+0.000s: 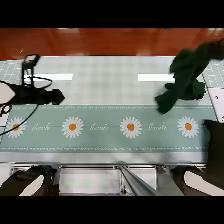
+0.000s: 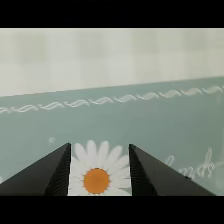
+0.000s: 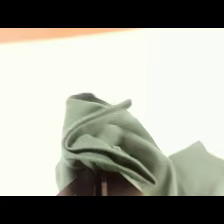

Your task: Fold the shirts.

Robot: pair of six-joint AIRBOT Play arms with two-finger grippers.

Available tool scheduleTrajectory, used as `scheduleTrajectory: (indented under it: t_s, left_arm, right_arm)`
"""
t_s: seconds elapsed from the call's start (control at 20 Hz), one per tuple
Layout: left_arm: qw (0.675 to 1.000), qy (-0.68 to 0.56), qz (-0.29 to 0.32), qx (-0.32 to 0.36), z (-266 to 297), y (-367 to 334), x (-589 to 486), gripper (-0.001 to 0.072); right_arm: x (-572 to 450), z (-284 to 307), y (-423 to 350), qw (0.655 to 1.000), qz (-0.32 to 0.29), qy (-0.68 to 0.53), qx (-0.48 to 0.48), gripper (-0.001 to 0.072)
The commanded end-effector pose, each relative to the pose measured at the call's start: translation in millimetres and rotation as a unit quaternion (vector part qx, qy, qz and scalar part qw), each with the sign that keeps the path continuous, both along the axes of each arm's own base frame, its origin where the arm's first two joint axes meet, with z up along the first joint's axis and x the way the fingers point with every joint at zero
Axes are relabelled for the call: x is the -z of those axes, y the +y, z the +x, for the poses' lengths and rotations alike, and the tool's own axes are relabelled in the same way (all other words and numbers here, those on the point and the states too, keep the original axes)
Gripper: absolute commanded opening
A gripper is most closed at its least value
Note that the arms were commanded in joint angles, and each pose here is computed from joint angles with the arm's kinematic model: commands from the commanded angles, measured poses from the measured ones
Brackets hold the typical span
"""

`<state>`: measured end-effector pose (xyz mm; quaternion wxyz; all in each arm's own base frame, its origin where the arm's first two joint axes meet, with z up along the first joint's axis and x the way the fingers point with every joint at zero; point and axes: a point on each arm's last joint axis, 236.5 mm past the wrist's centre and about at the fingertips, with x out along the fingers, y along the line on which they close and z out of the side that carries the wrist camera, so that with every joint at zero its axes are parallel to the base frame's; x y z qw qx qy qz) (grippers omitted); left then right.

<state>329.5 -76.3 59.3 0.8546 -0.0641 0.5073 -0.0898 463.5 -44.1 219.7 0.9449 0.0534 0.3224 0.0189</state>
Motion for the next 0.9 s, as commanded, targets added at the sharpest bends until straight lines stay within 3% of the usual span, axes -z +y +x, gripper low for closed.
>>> scheduleTrajectory:
  t_s: [0.0, 0.25, 0.45, 0.7, 0.85]
  left_arm:
    - [0.998, -0.011, 0.002, -0.067, 5.5, 38.0, -10.5, 0.0459]
    - [0.996, -0.019, 0.004, -0.091, 7.5, 56.0, -12.7, 0.0459]
    - [0.996, -0.009, 0.003, -0.089, 3.4, 54.6, -4.1, 0.0459]
    - [0.996, -0.006, -0.016, -0.088, 3.2, 46.3, -4.3, 0.0459]
    - [0.996, -0.007, -0.016, -0.088, 3.1, 46.5, -4.4, 0.0459]
  right_arm:
    - [-128.2, -45.9, 37.0, 0.99, -0.029, -0.13, -0.043, 0.0022]
    - [-250.5, -113.3, 105.2, 0.955, -0.039, -0.27, -0.12, 0.0022]
    - [-287.5, -139.3, 134.7, 0.937, -0.026, -0.316, -0.147, 0.0022]
    - [-201.4, -124.6, 206.0, 0.953, 0.001, -0.171, -0.249, 0.0022]
    - [-114.5, -119.4, 275.0, 0.944, 0.007, -0.059, -0.324, 0.0022]
